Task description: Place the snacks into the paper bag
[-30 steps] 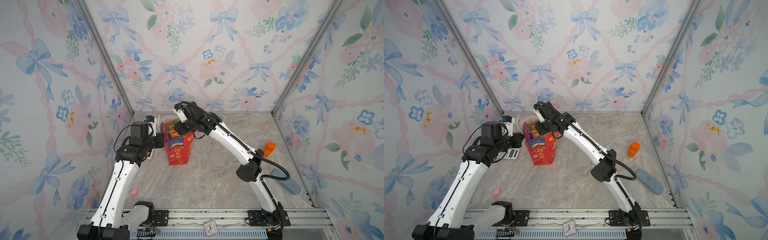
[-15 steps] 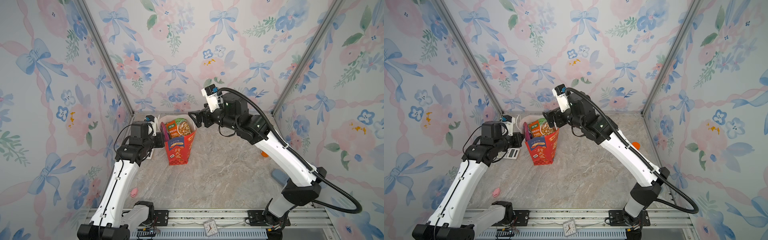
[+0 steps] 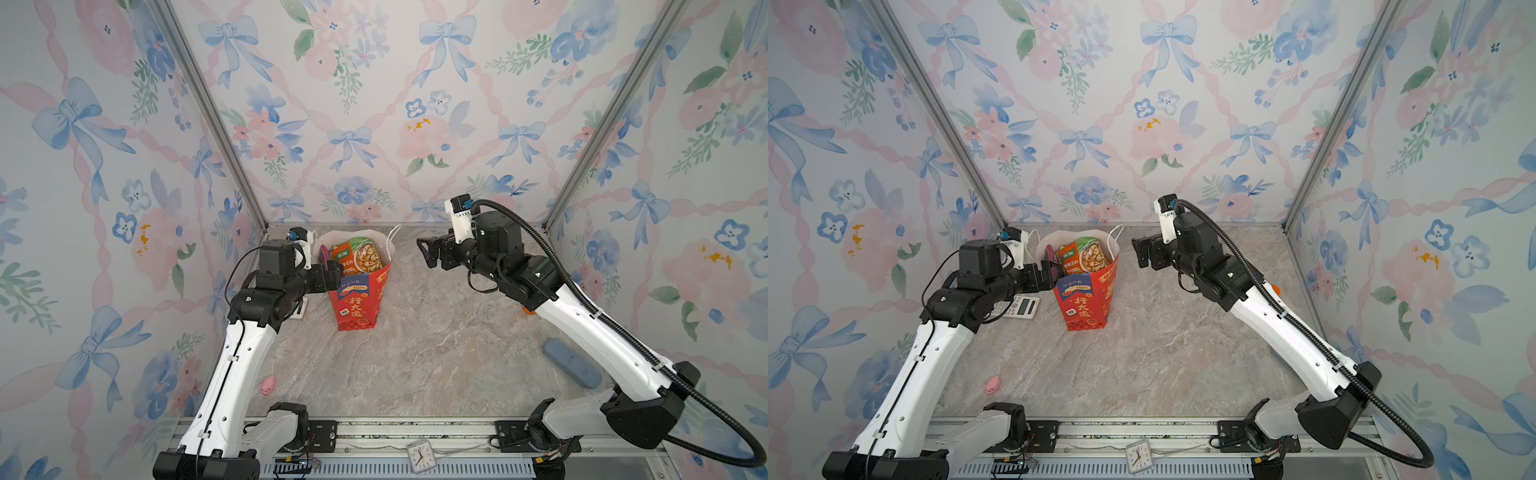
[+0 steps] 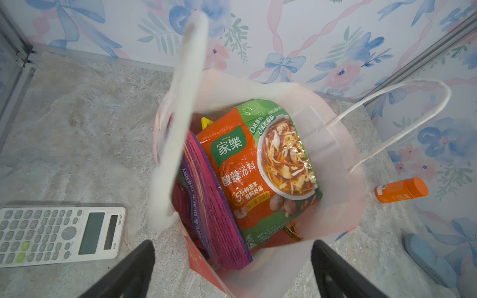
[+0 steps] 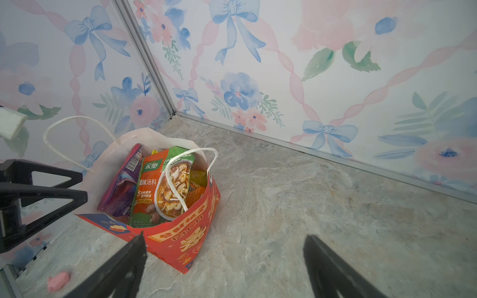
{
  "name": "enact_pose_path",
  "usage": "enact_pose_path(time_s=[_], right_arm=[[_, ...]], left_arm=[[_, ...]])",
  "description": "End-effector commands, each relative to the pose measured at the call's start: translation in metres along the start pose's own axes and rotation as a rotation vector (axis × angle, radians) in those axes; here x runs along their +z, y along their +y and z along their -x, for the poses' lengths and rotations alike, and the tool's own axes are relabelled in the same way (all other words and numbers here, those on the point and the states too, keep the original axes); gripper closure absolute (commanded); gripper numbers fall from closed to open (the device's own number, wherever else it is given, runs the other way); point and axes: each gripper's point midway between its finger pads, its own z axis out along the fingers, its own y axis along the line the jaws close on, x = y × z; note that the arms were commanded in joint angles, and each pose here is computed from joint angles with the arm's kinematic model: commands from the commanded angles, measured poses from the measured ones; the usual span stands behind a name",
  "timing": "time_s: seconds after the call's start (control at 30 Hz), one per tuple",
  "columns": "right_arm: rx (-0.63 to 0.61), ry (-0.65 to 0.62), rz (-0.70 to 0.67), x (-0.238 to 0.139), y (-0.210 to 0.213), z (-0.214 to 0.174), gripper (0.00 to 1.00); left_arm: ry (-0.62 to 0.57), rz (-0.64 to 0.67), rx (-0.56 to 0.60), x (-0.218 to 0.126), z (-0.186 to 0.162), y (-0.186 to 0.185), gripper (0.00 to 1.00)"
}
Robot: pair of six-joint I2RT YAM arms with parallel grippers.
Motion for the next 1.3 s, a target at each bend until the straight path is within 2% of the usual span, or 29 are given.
enact_pose_path(time_s=[0.0,0.13,0.37,0.43,0.53,0.7,0.87,1.03,1.17,1.27], right_arm=[[0.028,-0.041,-0.024,-0.012,-0.013,0.005,0.03],[0.024,-0.026,-0.08,-0.021,-0.034,-0.013,0.04],[0.017,-0.019,-0.279,-0.037,-0.089,-0.072,0.03],[0.019,-0.031,-0.351,-0.045,-0.108,-0.091,0.04],[0.038,-0.034,-0.442,-0.057,-0.136,-0.121,0.03],[0.004,-0.029,-0.598,-0.075,-0.179,-0.168,0.04],[-0.033,-0.043,-0.727,-0.081,-0.211,-0.203,0.03],[-0.02,-0.042,-0.825,-0.078,-0.241,-0.224,0.03],[-0.042,-0.089,-0.862,-0.067,-0.257,-0.228,0.04],[-0.076,-0.066,-0.875,-0.051,-0.267,-0.232,0.04]], left_arm=[[-0.081,0.001,0.005,-0.022,0.018,-0.005,0.02],[-0.195,0.043,0.009,-0.049,0.03,-0.001,0.02],[-0.536,0.061,0.028,-0.108,0.038,0.003,0.02],[-0.612,0.074,0.014,-0.115,0.028,0.01,0.02],[-0.689,0.117,-0.023,-0.107,0.011,0.029,0.02],[-0.749,0.235,-0.07,-0.082,-0.023,0.068,0.02],[-0.804,0.335,-0.172,-0.065,-0.05,0.102,0.02],[-0.766,0.401,-0.11,-0.034,-0.082,0.122,0.02],[-0.767,0.468,-0.033,-0.024,-0.091,0.135,0.02],[-0.74,0.526,-0.01,-0.016,-0.101,0.153,0.02]])
